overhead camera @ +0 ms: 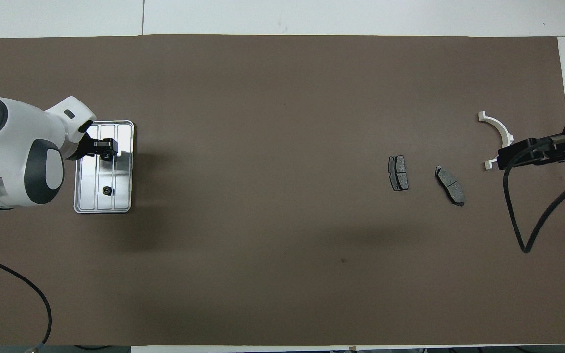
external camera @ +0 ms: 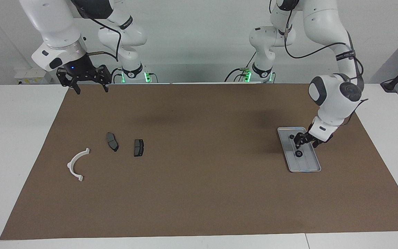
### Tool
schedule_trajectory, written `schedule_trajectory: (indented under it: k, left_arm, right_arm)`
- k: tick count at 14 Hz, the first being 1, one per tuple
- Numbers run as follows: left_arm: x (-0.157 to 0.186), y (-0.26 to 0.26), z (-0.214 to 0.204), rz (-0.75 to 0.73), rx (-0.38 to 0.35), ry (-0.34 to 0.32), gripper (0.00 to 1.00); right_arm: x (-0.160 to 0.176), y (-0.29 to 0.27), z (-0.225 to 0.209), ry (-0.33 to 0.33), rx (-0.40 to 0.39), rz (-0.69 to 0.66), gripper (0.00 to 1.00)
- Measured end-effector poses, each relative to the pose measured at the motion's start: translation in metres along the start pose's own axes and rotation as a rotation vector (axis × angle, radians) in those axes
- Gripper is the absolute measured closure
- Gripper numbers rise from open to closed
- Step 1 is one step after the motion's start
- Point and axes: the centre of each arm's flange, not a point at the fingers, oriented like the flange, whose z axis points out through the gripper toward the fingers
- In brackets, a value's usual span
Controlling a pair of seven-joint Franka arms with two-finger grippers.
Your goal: Pick bearing gear from pile to tray
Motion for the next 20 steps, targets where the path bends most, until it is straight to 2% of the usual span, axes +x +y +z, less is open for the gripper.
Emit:
schedule_trajectory:
  k: [1,4,7,13,15,17,20]
  left_arm:
    - [-0.011,-0.003,-0.029,-0.005,-0.002,-0.016,0.00]
    - [-0.043,-0.002,-0.104,-0.004,-0.008,-0.044,0.00]
    - [-0.065,-0.001,-0.144,-0.002,-0.010,-0.045,0.00]
    - [-0.069,0.007,-0.140,0.012,-0.010,-0.079,0.00]
    - [-0.056,0.007,-0.138,0.012,-0.010,-0.082,0.00]
    - [-0.039,0.009,-0.156,0.015,-0.009,-0.068,0.00]
    - [-0.031,0.010,-0.172,0.017,-0.009,-0.059,0.00]
  right_arm:
    - [0.000,0.000,0.000,0.000,0.000,0.000,0.00]
    - [0.000,0.000,0.000,0.000,0.000,0.000,0.00]
    - [0.000,0.000,0.000,0.000,0.000,0.000,0.00]
    - [0.000,0.009,0.000,0.000,0.001,0.016,0.00]
    - [0.000,0.009,0.000,0.000,0.001,0.016,0.00]
    - [-0.001,0.008,0.000,0.001,0.001,0.015,0.00]
    - [-0.001,0.006,0.000,0.001,0.000,0.011,0.00]
